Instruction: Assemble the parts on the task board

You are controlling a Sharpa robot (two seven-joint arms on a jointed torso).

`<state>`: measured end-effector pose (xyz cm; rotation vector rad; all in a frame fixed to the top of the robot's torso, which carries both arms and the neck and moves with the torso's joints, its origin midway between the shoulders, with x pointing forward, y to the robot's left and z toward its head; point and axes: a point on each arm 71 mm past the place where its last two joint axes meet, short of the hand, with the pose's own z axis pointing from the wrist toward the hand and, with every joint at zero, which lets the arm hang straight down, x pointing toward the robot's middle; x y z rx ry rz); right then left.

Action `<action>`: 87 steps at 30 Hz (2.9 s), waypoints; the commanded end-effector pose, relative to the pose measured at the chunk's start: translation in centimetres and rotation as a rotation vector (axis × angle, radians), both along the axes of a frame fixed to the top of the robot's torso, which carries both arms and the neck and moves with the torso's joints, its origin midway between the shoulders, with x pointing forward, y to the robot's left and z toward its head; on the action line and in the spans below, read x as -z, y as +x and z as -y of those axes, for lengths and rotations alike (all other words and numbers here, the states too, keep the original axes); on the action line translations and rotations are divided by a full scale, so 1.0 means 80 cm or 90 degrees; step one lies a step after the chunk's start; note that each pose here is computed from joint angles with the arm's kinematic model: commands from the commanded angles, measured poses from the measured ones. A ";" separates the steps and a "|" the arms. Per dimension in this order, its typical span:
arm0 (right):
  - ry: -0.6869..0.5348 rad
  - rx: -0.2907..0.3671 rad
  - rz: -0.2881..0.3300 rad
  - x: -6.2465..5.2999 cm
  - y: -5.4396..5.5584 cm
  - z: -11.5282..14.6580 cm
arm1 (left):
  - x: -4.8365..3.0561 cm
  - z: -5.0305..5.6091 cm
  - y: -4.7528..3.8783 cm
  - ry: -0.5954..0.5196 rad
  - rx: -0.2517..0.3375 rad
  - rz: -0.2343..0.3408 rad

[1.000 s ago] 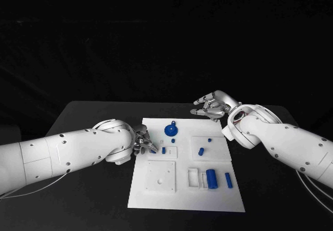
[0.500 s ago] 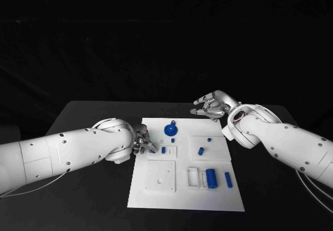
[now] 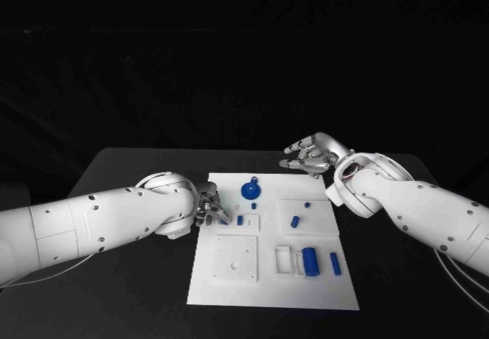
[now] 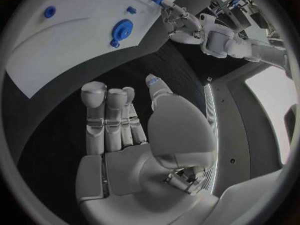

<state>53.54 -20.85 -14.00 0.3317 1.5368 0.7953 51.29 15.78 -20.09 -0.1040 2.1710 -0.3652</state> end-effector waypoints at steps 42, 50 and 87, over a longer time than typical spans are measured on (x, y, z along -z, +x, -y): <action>-0.001 -0.009 0.000 0.000 0.000 -0.002 | 0.0139 0.001 -0.002 0.015 0.002 -0.040; 0.000 -0.008 0.001 0.000 0.000 -0.002 | 0.0137 0.001 -0.001 0.014 0.001 -0.038; -0.001 -0.005 -0.002 0.004 0.000 0.000 | 0.0088 -0.008 -0.001 -0.013 -0.011 -0.033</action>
